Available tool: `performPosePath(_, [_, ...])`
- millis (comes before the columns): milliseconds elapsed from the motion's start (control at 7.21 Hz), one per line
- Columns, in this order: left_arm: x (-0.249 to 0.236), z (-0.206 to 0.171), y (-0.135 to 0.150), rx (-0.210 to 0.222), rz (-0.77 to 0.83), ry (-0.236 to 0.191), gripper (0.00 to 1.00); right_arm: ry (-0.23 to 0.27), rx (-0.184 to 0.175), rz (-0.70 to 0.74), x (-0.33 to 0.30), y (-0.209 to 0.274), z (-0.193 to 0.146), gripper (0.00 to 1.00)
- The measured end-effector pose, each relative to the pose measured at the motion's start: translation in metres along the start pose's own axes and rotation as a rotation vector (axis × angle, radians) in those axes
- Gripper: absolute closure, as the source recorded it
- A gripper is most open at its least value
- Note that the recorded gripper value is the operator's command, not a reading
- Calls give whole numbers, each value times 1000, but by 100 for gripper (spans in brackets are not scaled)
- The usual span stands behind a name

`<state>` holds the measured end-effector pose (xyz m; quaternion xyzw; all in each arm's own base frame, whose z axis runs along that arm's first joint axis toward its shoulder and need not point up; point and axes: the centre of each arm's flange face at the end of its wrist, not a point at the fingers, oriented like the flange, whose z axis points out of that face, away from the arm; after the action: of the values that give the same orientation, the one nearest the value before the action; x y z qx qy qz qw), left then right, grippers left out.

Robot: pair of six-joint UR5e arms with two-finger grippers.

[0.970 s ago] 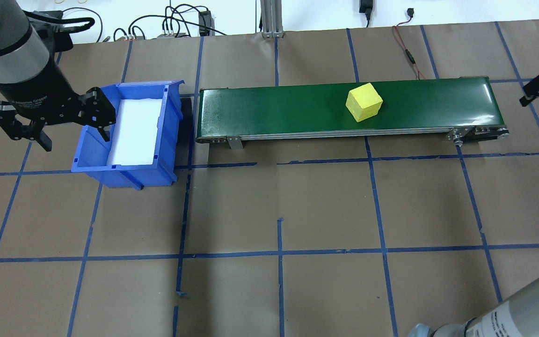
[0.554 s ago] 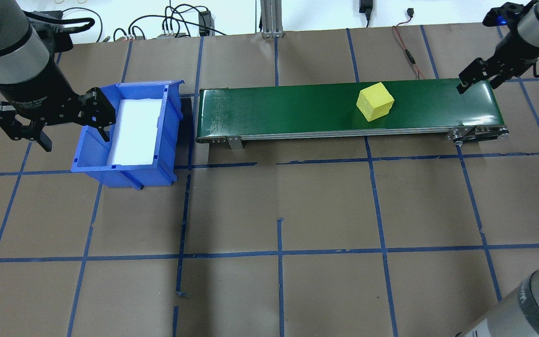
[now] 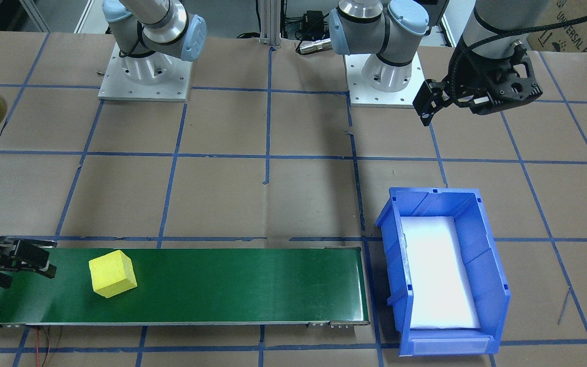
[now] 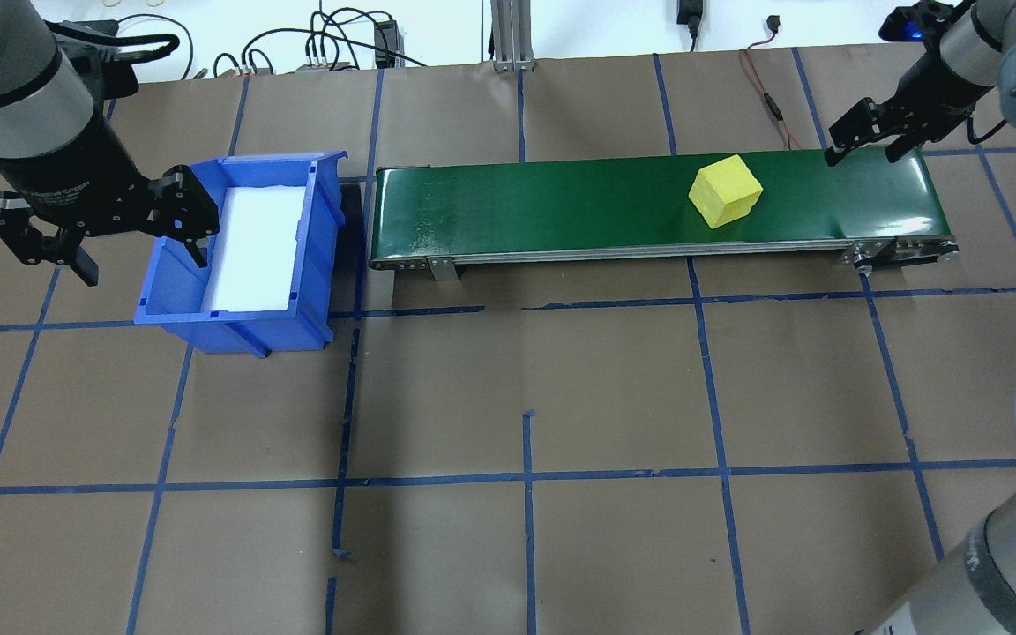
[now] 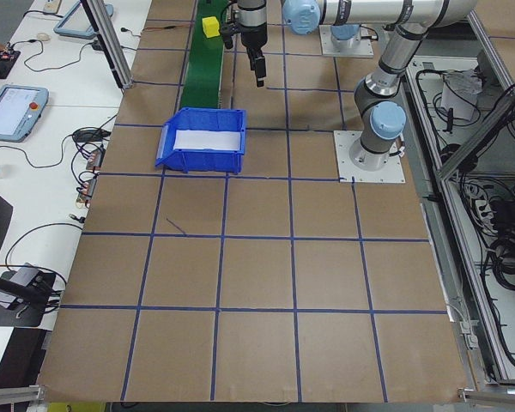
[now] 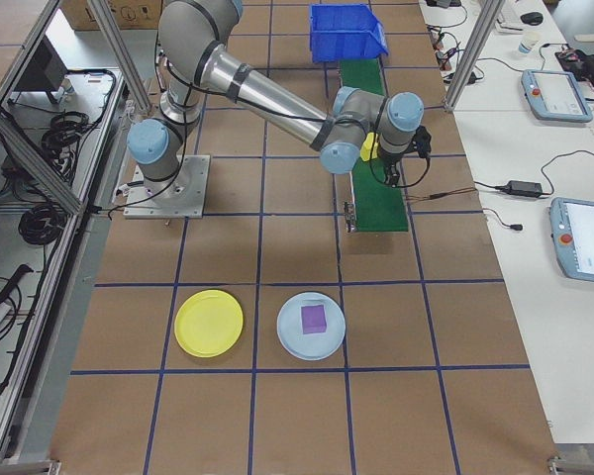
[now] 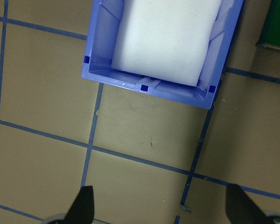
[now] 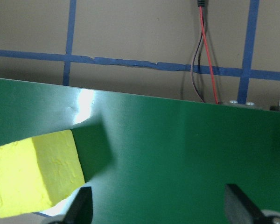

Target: Move block left to right into plate

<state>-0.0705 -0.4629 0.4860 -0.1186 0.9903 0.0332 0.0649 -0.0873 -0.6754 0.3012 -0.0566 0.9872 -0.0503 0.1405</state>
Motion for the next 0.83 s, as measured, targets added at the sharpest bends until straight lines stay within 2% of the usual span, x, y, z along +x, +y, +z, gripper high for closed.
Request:
performPosePath(554, [0,1,0,-1,0,0,0,-70,-2,25,-17,-3,13,0])
performPosePath(832, [0,1,0,-2,0,0,0,-80,-21,3,-42,-4,28,0])
